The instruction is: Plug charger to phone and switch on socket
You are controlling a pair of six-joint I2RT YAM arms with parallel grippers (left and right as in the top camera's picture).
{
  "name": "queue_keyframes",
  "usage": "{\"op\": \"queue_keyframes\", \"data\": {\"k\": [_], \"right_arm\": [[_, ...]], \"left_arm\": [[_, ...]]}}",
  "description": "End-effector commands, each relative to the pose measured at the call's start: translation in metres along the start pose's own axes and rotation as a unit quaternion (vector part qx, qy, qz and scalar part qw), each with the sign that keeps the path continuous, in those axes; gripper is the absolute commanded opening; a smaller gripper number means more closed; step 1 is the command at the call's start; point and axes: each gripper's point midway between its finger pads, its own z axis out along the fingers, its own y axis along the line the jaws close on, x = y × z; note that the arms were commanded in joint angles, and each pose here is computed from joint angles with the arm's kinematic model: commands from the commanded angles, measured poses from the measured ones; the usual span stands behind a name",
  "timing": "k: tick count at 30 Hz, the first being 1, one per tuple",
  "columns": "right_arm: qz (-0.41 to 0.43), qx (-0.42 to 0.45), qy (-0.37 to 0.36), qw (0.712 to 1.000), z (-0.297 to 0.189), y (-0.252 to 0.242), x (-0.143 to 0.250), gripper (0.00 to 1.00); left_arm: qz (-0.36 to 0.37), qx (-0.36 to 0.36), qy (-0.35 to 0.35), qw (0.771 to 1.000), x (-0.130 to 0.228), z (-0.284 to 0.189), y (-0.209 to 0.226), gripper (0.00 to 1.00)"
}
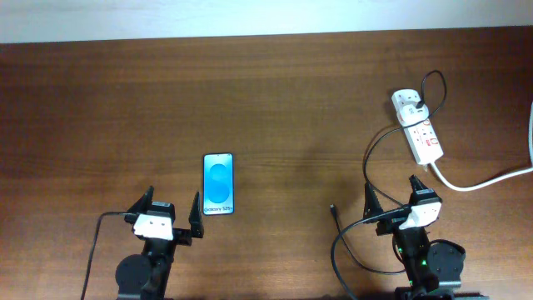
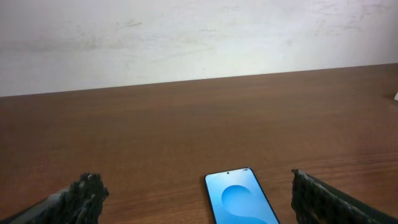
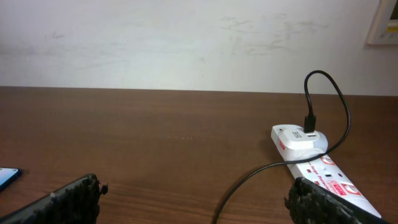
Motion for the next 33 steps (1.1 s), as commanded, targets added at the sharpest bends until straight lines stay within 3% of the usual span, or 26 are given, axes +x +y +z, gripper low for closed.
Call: {"op": "queue_keyframes", "data": {"k": [1, 32, 33], "right_arm": [[-0.003, -0.002, 0.002, 1.0, 0.0002, 0.0013, 0.0028, 0.98], [-0.003, -0.002, 0.002, 1.0, 0.0002, 0.0013, 0.0028, 0.98], [-0.003, -0.002, 0.002, 1.0, 0.0002, 0.0014, 0.0028, 0.98]], "left_arm": [[-0.003, -0.002, 0.005, 1.0, 0.0008, -0.0007, 0.0011, 0.99], [-0.003, -0.003, 0.005, 1.0, 0.0008, -0.0007, 0.0014, 0.99], [0.0, -0.027, 0.002, 1.0, -0.0006, -0.001, 0.0096, 0.99]]}}
